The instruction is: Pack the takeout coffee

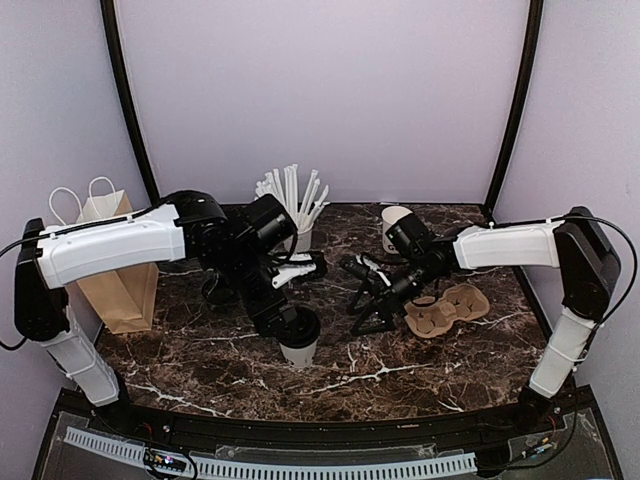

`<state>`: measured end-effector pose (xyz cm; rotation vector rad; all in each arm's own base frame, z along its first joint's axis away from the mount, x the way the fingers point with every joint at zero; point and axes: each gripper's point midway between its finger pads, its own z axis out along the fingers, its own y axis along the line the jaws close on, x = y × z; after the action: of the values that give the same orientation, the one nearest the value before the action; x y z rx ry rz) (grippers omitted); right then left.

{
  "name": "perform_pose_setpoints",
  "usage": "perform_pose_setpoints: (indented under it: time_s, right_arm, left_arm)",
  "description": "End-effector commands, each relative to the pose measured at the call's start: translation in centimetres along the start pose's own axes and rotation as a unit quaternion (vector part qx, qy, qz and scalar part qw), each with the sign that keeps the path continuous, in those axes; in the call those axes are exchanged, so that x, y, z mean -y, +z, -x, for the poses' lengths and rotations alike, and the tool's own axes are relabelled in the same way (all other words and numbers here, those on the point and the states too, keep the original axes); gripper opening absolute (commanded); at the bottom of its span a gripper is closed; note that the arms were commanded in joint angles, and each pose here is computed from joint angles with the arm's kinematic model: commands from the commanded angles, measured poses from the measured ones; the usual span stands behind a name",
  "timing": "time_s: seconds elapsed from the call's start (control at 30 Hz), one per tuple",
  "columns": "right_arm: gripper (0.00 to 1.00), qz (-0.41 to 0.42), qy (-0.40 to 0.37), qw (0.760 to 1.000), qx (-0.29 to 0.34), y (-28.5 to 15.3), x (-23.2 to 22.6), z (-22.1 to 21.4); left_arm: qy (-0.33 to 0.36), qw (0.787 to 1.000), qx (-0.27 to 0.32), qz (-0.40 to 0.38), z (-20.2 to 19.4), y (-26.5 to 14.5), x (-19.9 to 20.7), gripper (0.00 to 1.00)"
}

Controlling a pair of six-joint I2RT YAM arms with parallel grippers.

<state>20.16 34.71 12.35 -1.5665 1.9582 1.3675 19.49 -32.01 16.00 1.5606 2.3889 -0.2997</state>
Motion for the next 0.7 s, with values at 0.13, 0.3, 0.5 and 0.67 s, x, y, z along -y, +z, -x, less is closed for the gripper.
perform_pose_setpoints:
  time_s: [0.13, 0.3, 0.5, 0.67]
  right_arm:
    - [0.93, -0.036, 0.059, 0.998, 0.003, -0.4, 1.8, 2.5]
    - [0.82, -0.013, 0.120, 0.992, 0.028, -0.1, 1.6, 3.6]
    - [0.64, 0.060, 0.207, 0.976, 0.035, 0.9, 0.2, 3.5]
    - [0.42, 0.090, 0.222, 0.971, 0.021, 2.5, -0.8, 3.0]
  left_arm:
    - [-0.143, 0.942, 0.300, 0.051, 2.9, -10.0, -1.5, 0.99]
    - [-0.342, 0.877, 0.334, 0.053, -0.6, -7.7, -3.9, 0.88]
    - [-0.474, 0.813, 0.334, -0.064, -3.0, -4.3, -4.9, 0.64]
    - [-0.478, 0.801, 0.337, -0.128, -2.8, -2.7, -3.9, 0.56]
